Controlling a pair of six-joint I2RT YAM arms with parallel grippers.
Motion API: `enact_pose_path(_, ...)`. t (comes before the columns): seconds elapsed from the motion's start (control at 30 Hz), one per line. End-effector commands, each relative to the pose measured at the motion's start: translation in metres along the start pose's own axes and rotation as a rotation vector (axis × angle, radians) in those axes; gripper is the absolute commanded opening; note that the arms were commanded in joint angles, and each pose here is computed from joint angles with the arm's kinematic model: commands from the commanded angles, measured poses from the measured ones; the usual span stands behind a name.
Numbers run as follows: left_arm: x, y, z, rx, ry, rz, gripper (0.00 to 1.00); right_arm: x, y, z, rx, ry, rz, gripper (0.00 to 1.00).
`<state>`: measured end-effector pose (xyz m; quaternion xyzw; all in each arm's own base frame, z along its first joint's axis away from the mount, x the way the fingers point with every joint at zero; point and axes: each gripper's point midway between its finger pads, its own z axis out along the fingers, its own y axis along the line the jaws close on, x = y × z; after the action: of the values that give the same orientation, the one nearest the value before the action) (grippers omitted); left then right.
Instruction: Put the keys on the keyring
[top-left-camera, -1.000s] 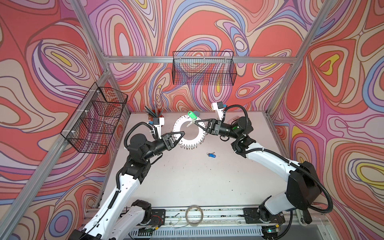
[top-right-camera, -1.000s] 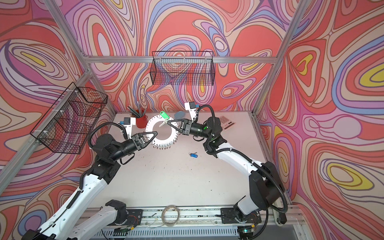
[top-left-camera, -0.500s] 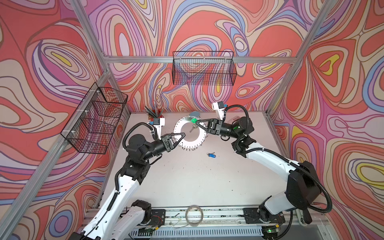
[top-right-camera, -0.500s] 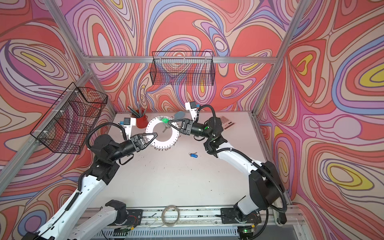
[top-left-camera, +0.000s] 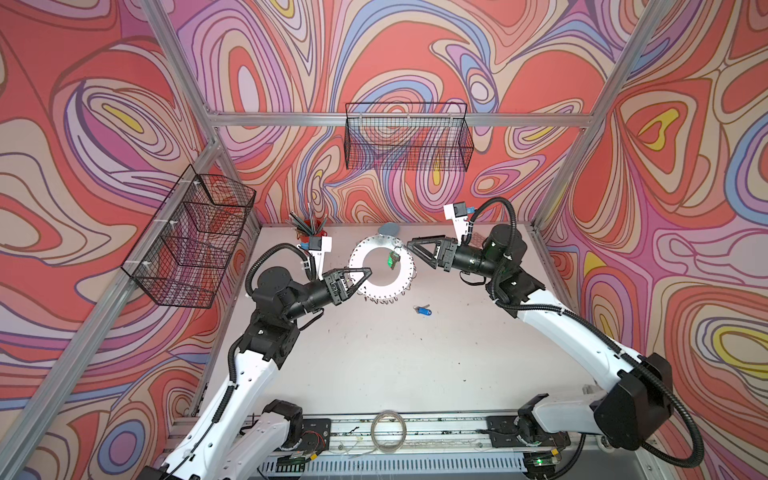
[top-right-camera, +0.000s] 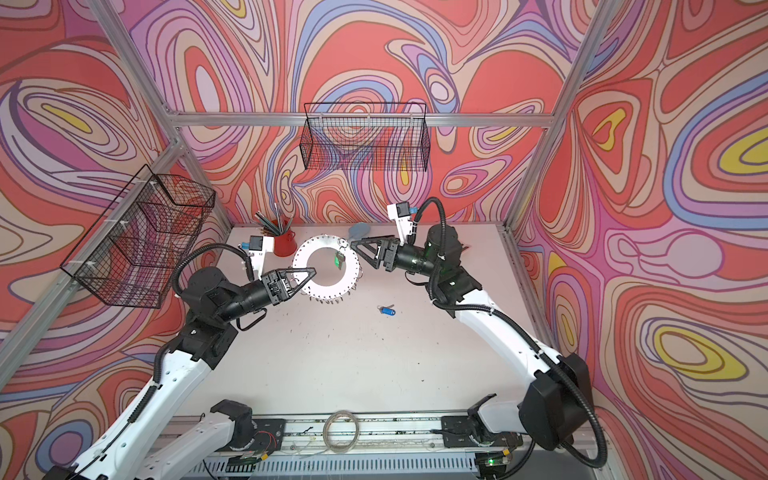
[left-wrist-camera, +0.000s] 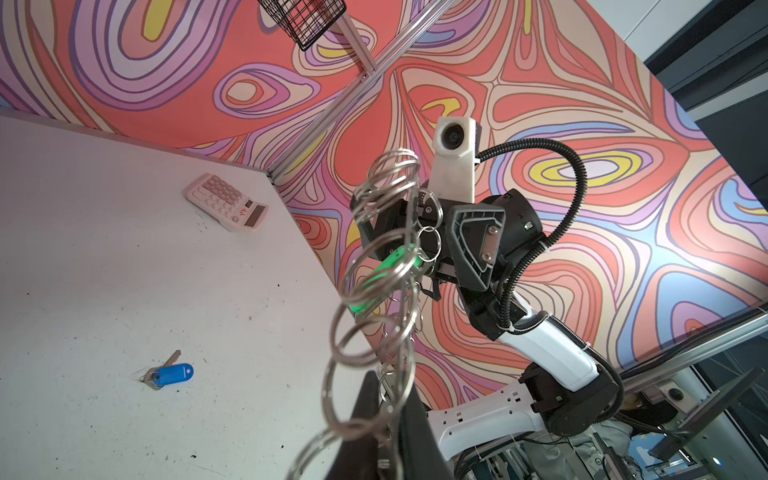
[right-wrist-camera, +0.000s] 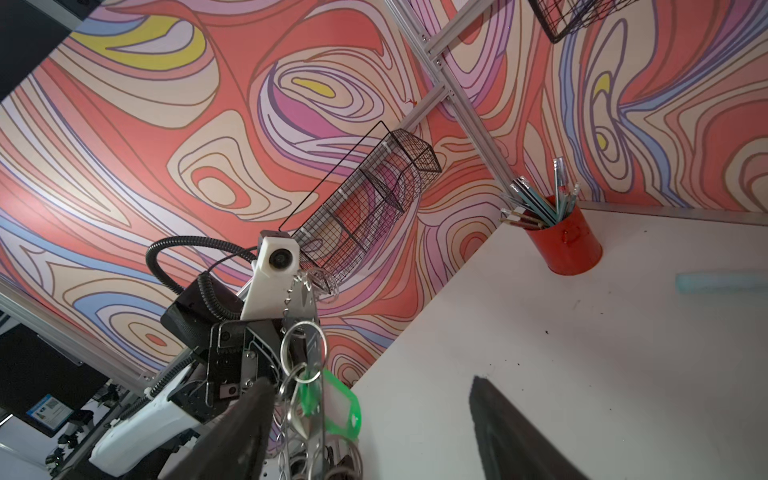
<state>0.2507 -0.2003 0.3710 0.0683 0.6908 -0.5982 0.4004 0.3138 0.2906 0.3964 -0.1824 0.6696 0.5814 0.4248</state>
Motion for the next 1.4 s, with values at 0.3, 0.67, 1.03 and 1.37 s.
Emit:
enact_pose_path(0.3, -0.016, -0.026, 0.001, 0.07, -0.02, 0.074, 0.0, 0.026, 0.009, -0.009, -0.024, 0.061, -0.052, 0.78)
enact_pose_path(0.67, -0.019, -0.025, 0.003, 0.066, -0.021, 0.067, 0.0, 0.045, 0.028, 0.014, -0.129, 0.124, -0.052, 0.53)
enact_pose_path(1.03, -0.012, -0.024, 0.002, 0.051, 0.023, 0.059, 0.0, 0.037, 0.034, 0.015, -0.164, 0.112, -0.043, 0.0)
enact_pose_path(1.37, -0.006, -0.037, -0.009, 0.112, 0.122, 0.068, 0.6, 0.039, 0.044, 0.012, -0.259, 0.193, -0.028, 0.0)
